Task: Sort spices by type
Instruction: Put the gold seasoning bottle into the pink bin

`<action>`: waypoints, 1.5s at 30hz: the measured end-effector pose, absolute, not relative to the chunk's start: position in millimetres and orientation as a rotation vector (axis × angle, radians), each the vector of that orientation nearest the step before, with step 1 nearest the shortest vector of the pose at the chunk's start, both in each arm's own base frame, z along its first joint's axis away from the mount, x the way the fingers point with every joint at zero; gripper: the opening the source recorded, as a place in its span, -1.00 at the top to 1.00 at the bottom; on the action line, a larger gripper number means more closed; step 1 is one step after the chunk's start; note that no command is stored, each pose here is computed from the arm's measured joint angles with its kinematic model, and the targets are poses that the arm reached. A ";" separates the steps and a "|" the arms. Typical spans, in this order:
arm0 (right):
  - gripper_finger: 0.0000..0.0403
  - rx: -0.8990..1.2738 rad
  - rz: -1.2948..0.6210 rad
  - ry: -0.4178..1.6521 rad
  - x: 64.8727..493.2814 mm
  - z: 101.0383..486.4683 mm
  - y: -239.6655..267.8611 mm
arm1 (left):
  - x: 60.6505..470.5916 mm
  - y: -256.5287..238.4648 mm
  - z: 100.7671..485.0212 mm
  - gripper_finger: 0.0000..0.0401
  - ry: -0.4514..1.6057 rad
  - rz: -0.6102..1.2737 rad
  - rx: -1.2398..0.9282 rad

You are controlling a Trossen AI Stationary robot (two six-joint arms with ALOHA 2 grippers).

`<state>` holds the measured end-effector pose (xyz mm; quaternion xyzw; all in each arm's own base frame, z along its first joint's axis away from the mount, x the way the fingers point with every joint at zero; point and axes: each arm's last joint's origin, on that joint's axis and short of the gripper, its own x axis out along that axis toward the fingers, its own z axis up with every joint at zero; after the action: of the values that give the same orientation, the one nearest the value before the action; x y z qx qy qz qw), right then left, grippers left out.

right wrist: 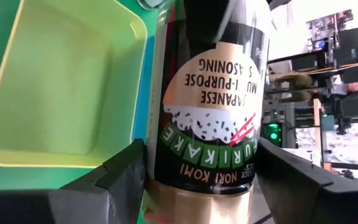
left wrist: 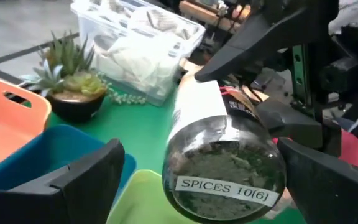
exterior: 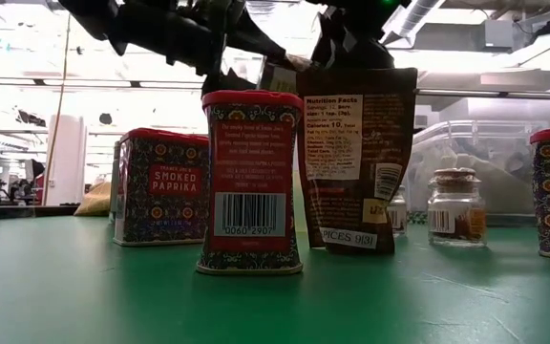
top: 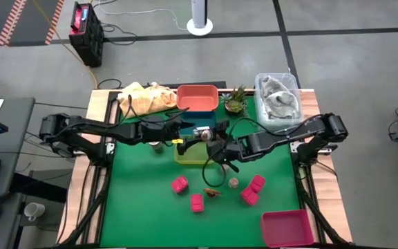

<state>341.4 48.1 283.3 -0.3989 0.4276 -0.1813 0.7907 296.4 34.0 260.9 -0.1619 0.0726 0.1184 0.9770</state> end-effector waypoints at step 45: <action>-0.96 -0.284 -0.079 0.516 320.7 337.1 9.6 | 265.6 19.4 212.3 -0.34 0.007 0.148 -0.150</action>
<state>320.7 9.6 337.1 -0.1397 0.2541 -0.0390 0.9562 265.6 19.4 212.3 -0.0748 0.0036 0.0741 0.9944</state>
